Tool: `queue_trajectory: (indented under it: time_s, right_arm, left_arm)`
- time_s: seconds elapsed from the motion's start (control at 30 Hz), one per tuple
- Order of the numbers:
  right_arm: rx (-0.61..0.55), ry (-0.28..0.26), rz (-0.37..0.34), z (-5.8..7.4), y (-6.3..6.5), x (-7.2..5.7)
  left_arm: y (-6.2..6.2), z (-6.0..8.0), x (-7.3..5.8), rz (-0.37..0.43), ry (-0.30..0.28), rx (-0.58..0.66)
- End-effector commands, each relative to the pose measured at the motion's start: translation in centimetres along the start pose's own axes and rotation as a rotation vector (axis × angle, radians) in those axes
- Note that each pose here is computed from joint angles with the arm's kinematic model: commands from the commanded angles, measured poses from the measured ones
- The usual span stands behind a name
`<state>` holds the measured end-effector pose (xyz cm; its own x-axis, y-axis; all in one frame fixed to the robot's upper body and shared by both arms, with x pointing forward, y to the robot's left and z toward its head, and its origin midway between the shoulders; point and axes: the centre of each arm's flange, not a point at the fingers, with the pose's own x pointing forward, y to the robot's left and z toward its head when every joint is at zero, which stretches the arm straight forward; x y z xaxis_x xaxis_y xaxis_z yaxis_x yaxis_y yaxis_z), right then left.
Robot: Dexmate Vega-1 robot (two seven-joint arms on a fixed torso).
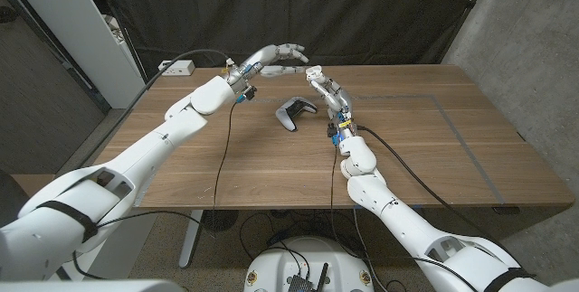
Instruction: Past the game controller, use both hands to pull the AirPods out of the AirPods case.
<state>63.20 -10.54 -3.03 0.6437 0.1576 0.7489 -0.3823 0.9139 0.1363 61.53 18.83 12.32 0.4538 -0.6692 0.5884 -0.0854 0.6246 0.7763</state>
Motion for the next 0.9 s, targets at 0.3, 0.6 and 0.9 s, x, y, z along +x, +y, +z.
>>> queue_trajectory:
  time_s: [0.3, 0.6, 0.9]
  right_arm:
    - [-0.016, -0.031, -0.018, -0.06, 0.76, 0.71]
    - [0.001, -0.026, -0.001, -0.18, 1.13, 0.68]
    - [0.02, -0.025, 0.01, -0.14, 1.44, 0.59]
  left_arm:
    - [-0.29, -1.08, 0.69, -0.043, 0.02, 0.016]
    - [-0.48, -1.06, 0.7, -0.048, 0.023, 0.069]
    - [-0.77, -0.69, 0.53, -0.048, 0.022, 0.136]
